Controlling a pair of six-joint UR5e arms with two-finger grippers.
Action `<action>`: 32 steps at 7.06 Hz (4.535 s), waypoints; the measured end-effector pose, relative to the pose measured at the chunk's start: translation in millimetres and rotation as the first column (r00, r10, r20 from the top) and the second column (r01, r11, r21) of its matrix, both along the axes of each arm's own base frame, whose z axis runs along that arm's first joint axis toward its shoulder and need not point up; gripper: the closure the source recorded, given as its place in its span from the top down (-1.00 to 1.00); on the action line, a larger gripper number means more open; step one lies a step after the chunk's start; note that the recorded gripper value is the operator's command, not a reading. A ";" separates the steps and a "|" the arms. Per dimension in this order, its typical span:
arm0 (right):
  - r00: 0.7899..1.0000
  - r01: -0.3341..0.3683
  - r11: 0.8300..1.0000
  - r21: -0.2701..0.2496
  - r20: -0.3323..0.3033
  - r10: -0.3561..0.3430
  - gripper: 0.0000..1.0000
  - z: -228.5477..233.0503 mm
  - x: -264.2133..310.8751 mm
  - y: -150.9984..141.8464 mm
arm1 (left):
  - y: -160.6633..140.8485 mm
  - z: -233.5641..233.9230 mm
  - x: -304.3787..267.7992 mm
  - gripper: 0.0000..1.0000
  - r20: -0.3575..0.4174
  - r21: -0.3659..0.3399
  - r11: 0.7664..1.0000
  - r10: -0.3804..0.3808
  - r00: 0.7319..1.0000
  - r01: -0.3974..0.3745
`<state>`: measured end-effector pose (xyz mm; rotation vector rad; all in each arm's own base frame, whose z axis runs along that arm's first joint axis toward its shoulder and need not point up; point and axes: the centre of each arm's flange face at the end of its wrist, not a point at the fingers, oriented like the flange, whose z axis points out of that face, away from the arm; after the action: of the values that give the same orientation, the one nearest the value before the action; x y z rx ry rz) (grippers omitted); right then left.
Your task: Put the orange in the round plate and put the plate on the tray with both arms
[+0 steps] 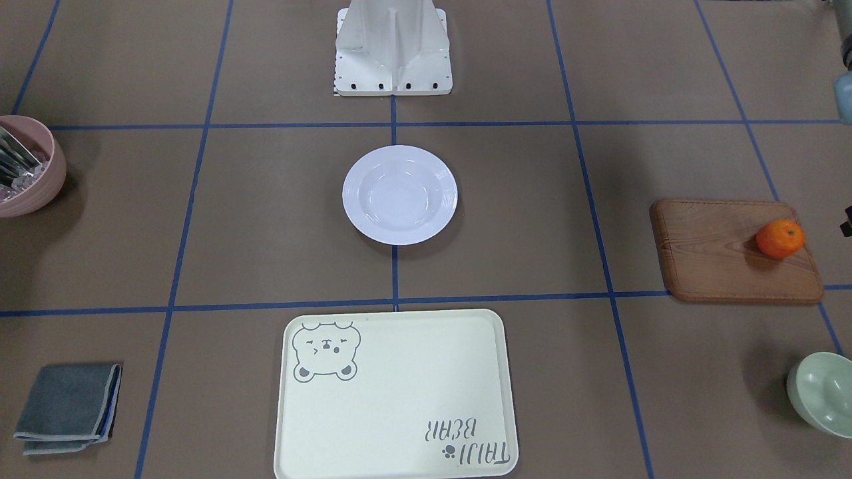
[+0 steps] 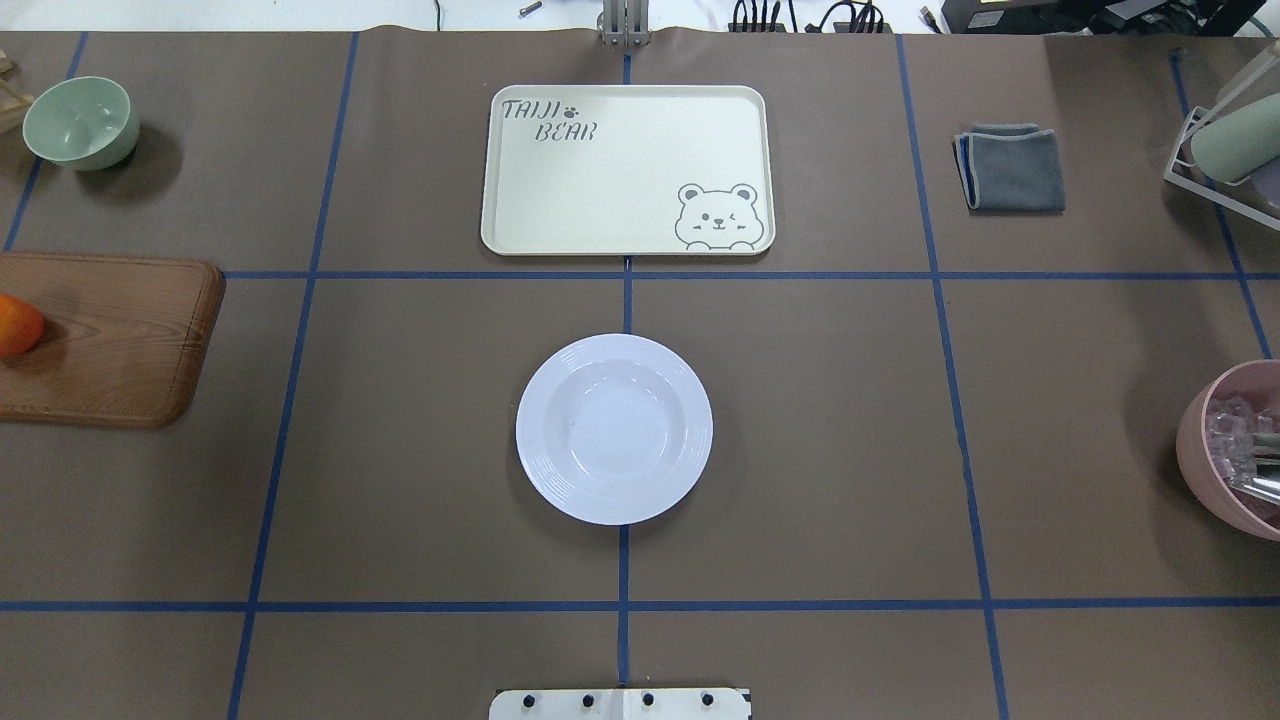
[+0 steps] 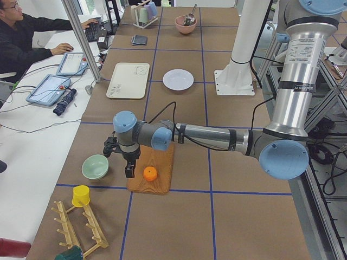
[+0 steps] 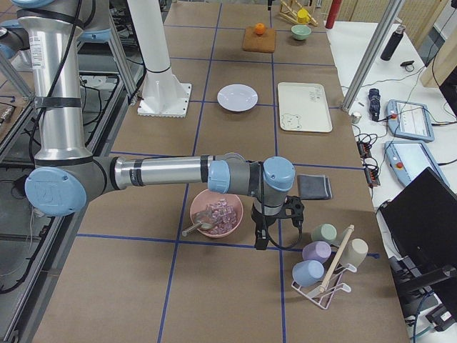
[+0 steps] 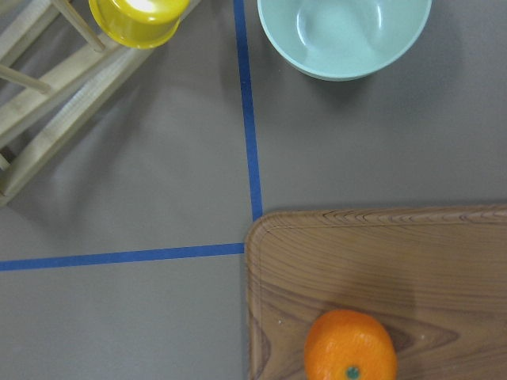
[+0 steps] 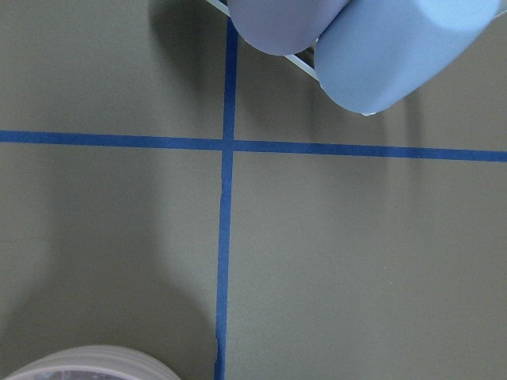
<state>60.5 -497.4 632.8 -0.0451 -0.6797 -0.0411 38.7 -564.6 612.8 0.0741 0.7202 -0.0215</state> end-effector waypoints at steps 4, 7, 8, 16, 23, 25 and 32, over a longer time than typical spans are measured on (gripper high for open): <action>1.000 -0.001 1.000 0.007 0.019 0.001 1.00 -5.0 -1.7 -1.8 | 5.0 25.9 40.5 0.96 -0.035 -0.024 0.999 -0.031 0.999 0.030; 1.000 -0.002 1.000 0.001 0.020 0.002 1.00 -2.3 -1.5 -2.0 | 12.6 36.7 69.7 0.96 -0.030 -0.041 0.999 0.023 0.999 -0.024; 1.000 -0.002 1.000 -0.001 0.020 0.002 1.00 -1.5 -1.8 -2.0 | 14.5 41.1 75.9 0.96 -0.026 -0.047 0.998 0.036 0.999 -0.037; 1.000 -0.002 1.000 0.000 0.022 0.002 1.00 -3.0 -2.1 -3.4 | 26.3 73.4 102.4 0.96 -0.008 -0.104 0.990 0.091 0.996 -0.092; 1.000 -0.003 1.000 -0.004 0.026 0.003 1.00 -4.4 -1.8 -4.1 | 16.3 7.2 131.9 -1.00 -0.151 -0.132 0.979 0.135 0.979 -0.155; 1.000 -0.003 1.000 0.001 0.031 0.003 1.00 -6.0 -2.4 -3.2 | -26.6 -109.7 162.0 -1.00 -0.163 -0.183 0.976 0.083 0.983 -0.113; 0.995 -0.006 1.000 0.005 0.104 0.006 1.00 -10.4 -7.6 3.2 | 87.7 -438.8 499.3 -1.00 -0.154 -0.429 0.902 -0.120 0.981 0.043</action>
<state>52.9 -494.2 622.4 -0.0360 -0.7842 -0.0399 538.0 -476.9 174.0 -0.3201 0.8768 -0.2687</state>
